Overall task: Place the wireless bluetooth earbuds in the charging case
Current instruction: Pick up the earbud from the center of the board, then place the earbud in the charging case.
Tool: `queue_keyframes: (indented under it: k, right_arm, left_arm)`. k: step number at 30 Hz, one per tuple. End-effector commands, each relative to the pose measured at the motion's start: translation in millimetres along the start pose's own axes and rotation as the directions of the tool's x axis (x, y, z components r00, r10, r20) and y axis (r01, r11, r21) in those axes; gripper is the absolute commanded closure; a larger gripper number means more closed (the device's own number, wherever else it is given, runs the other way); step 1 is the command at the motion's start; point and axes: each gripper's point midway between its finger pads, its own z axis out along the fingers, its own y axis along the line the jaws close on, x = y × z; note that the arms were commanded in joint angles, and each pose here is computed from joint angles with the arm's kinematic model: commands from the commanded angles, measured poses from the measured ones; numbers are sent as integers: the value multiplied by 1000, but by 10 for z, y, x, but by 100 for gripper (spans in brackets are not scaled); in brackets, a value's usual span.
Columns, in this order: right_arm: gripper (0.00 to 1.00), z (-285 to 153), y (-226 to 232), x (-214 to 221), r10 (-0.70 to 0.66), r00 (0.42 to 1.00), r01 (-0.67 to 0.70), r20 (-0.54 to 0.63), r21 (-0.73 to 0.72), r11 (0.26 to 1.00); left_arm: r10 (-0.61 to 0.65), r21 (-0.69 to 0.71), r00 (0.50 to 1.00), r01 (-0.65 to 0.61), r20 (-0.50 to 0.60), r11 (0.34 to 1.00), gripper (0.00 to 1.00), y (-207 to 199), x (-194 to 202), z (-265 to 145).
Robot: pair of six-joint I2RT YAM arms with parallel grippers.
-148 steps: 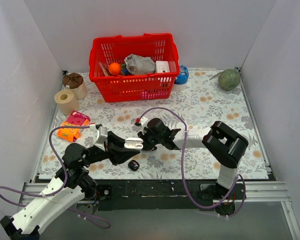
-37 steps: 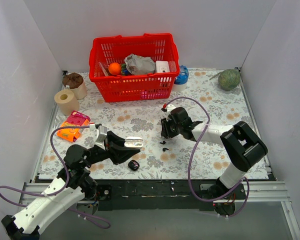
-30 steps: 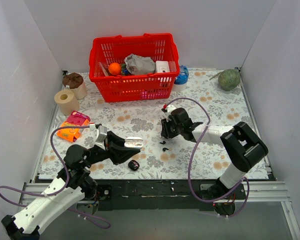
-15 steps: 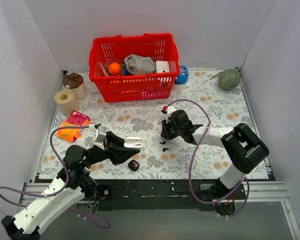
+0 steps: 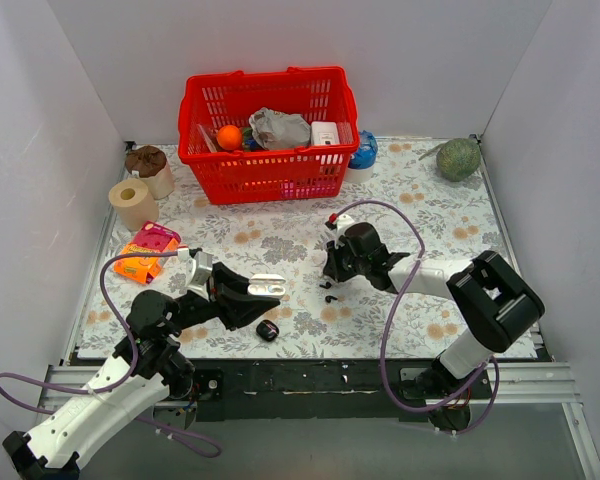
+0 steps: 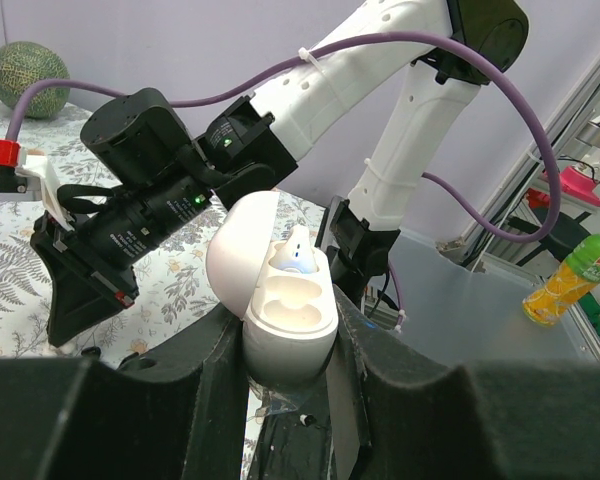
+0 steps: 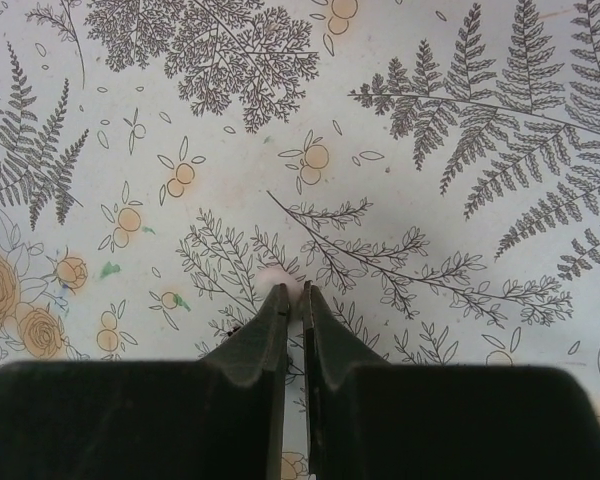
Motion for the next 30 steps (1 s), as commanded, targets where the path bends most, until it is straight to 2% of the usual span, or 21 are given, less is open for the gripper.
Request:
queue_keyframes:
  k: [1, 6, 12, 13, 15, 20, 27, 30]
  right_arm:
    - [99, -133, 50, 478, 31, 988, -33, -148, -13, 999]
    - [99, -222, 49, 351, 43, 995, -42, -93, 4, 999]
    - [99, -440, 109, -56, 35, 999, -36, 14, 18, 999]
    - [99, -553, 175, -263, 25, 997, -25, 73, 3, 1000]
    - [99, -713, 234, -407, 9, 994, -8, 107, -5, 1000]
    - [99, -1465, 596, -953, -94, 959, 119, 268, -79, 990]
    - [99, -2405, 1173, -1063, -215, 911, 317, 353, -263, 911]
    - [99, -2747, 1376, -1109, -241, 893, 375, 380, -334, 865]
  left_arm:
    - [16, 17, 1000, -16, 18, 1000, 100, -43, -40, -10]
    - [14, 14, 1000, -14, 19, 1000, 100, -40, -39, -13]
    - [19, 2, 999, -19, 29, 1000, 100, -21, -69, -5]
    - [24, 0, 999, -24, 31, 1000, 100, -16, -78, -2]
    - [26, -6, 999, -25, 31, 1000, 100, 0, -86, 14]
    - [54, -17, 998, -53, 32, 998, 100, 53, -113, 67]
    - [97, -26, 992, -96, 77, 995, 100, 168, -170, 190]
    - [96, -7, 994, -96, 51, 995, 100, 219, -151, 319]
